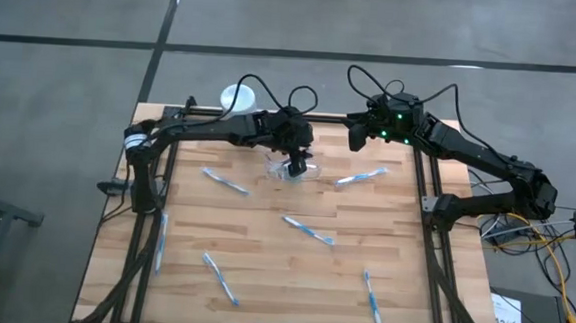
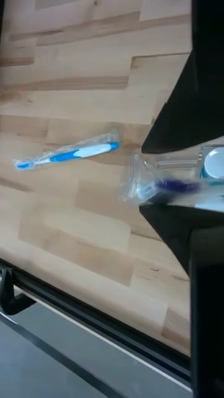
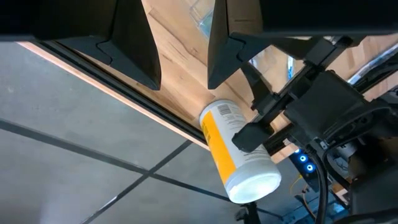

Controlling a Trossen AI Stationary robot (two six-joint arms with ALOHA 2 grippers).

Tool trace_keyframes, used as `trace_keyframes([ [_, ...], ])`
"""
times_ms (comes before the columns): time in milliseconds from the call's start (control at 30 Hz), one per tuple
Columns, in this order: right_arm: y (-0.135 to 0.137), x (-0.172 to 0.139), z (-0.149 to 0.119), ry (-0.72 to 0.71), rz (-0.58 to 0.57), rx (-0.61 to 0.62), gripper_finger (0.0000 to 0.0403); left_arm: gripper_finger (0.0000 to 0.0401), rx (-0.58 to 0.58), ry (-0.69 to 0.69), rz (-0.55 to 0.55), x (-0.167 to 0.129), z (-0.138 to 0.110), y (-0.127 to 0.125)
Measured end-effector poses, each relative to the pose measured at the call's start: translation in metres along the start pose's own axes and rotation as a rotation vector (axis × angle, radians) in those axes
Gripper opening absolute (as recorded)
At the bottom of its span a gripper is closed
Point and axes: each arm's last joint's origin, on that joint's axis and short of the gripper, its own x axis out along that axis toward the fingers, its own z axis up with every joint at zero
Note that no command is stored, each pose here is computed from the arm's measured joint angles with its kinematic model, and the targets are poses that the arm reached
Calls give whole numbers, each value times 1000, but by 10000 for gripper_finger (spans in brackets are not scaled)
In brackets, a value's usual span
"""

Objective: Pick & Place toothbrushing station
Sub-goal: Put the violet toothbrush into the left of the transparent organizer

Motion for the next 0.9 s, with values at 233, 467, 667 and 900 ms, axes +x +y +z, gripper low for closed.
trace_keyframes([
  [233, 0, 0, 0, 0, 0, 0, 128, 55, -1, -4, 1, -1, 2, 0],
  [467, 0, 0, 0, 0, -1, 0, 128, 41, 0, -14, 2, -3, 5, 0],
  [667, 0, 0, 0, 1, 0, 0, 128, 39, -16, -31, 3, -13, 8, 0],
  [900, 0, 0, 0, 1, 0, 0, 128, 22, -65, -77, 4, -32, 16, 0],
])
